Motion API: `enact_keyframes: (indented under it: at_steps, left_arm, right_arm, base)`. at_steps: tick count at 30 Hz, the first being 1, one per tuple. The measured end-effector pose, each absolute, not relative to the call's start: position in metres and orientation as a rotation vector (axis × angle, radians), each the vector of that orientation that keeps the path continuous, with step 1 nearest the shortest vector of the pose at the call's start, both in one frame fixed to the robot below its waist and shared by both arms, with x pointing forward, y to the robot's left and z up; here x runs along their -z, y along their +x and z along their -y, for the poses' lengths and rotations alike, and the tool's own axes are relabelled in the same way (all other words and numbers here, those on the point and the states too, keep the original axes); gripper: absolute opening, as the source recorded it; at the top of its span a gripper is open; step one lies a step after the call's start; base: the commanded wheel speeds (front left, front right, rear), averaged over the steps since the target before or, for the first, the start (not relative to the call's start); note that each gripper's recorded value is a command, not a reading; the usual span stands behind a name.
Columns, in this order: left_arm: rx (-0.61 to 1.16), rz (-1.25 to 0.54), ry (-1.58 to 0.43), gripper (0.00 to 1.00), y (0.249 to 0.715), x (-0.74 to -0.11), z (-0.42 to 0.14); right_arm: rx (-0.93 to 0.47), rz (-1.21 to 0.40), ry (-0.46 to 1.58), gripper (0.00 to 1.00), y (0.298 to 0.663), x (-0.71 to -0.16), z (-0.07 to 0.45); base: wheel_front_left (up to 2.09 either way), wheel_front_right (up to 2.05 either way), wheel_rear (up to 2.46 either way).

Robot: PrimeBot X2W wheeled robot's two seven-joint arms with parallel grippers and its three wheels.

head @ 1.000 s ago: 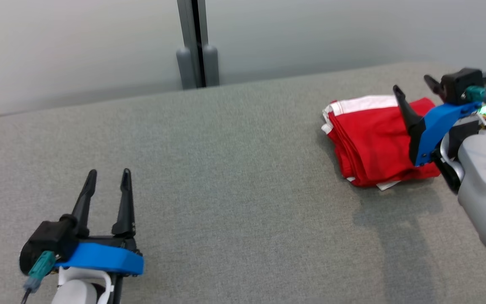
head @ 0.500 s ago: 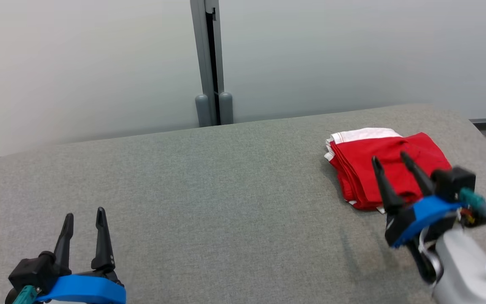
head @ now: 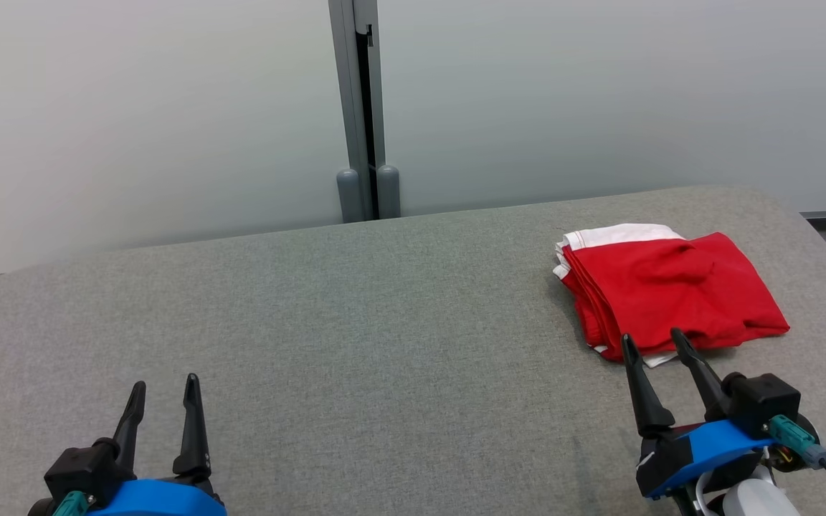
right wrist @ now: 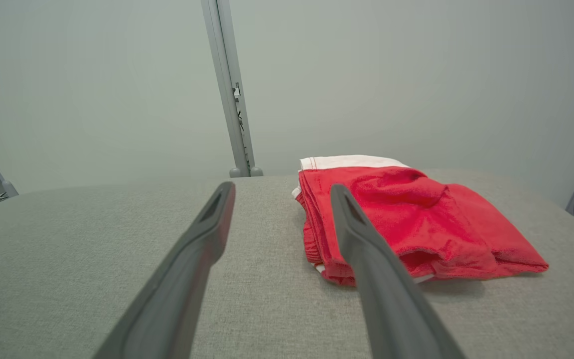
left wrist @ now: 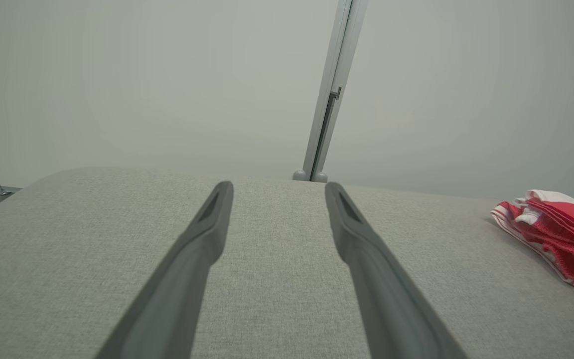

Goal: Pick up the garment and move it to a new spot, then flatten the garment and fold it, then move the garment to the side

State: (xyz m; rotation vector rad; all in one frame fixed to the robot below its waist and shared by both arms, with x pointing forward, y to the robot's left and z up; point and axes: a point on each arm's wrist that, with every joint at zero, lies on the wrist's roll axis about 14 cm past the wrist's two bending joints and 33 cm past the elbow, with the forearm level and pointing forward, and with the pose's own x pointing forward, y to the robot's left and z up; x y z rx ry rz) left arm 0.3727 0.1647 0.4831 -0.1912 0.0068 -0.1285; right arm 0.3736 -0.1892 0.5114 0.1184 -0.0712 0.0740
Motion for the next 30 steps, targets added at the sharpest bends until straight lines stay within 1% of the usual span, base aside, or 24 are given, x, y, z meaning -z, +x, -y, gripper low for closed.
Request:
enact_keyframes:
  at_steps: [10,11,17,30]
  left_arm:
    - [0.112,-0.009,-0.19,1.0,0.37,-0.482,-0.169]
    - [0.111,-0.014,-0.19,0.0,0.369,-0.48,-0.169]
    - [0.086,-0.095,-0.243,0.0,0.358,-0.457,-0.17]
    - [0.02,-0.11,-0.467,0.0,0.362,-0.459,-0.178]
  right_arm:
    - [-0.081,0.102,0.11,1.0,0.375,-0.521,0.185]
    - [-0.081,0.097,0.111,0.0,0.374,-0.52,0.185]
    - [-0.059,0.02,0.161,0.0,0.368,-0.497,0.187]
    - [-0.004,0.013,0.404,0.0,0.372,-0.5,0.196]
  base:
    - [0.0,0.0,0.0]
    - [0.0,0.0,0.0]
    - [0.0,0.0,0.0]
    - [0.0,0.0,0.0]
